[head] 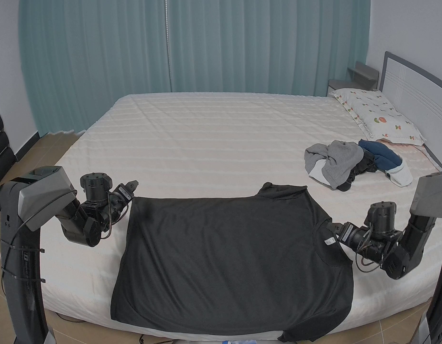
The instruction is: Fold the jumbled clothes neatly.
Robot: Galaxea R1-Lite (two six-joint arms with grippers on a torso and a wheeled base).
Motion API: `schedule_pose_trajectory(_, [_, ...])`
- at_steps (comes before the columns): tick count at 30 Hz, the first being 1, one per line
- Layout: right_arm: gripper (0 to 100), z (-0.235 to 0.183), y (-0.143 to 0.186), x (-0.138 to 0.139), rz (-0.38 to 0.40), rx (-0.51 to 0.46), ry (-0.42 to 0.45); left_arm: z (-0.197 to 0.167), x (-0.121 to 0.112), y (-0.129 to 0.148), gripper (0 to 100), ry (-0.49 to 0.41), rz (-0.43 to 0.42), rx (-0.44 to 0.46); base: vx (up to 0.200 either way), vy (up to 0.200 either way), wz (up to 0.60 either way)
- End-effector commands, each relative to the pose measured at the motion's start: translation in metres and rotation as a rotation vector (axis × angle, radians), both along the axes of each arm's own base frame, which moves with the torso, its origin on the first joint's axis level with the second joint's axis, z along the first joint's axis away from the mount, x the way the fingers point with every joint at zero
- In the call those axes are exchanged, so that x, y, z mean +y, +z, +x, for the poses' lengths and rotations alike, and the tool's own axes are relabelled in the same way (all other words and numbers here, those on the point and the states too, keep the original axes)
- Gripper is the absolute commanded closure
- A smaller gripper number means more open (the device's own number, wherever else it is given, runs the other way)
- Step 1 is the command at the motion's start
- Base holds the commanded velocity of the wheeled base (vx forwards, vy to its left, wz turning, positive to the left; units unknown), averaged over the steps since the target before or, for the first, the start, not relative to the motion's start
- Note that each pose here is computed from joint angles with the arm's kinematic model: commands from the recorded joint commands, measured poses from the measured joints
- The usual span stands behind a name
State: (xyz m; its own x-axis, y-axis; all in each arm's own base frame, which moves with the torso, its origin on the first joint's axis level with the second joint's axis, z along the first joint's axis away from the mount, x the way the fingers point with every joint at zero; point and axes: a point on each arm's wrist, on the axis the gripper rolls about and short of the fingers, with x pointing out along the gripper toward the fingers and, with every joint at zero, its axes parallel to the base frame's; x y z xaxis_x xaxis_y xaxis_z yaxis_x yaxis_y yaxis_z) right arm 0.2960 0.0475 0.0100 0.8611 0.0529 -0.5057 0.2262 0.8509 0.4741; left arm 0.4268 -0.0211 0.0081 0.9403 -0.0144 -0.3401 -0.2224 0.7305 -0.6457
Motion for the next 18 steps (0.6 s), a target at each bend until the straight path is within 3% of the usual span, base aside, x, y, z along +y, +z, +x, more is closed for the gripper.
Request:
schedule_pose_trajectory(1, [0, -0.062, 0.000, 0.000, 0.096, 0.002, 0.104, -0.049, -0.013, 0.029, 0, -0.076, -0.018, 0.028, -0.200, 0.000, 0.00])
schedule_pose_trajectory(2, [0, -0.064, -0.008, -0.002, 0.071, 0.024, 0.104, -0.068, -0.012, 0.024, 0, -0.083, -0.017, 0.082, -0.200, 0.000, 0.00])
schedule_pose_trajectory(5, [0, -0.066, -0.007, -0.004, 0.064, 0.032, 0.096, -0.081, -0.010, 0.020, 0, -0.095, -0.021, 0.124, -0.200, 0.000, 0.00])
schedule_pose_trajectory(6, [0, -0.072, -0.004, -0.009, 0.083, 0.041, 0.086, -0.101, -0.007, 0.016, 0, -0.117, -0.034, 0.171, -0.200, 0.000, 0.00])
schedule_pose_trajectory(10, [0, -0.075, -0.003, -0.011, 0.129, 0.054, 0.094, -0.131, -0.006, 0.012, 0, -0.155, -0.052, 0.218, -0.200, 0.000, 0.00])
schedule_pose_trajectory(18, [0, -0.083, -0.008, -0.002, 0.137, 0.101, 0.134, -0.171, -0.004, -0.004, 0, -0.203, -0.077, 0.261, 0.000, 0.000, 0.00])
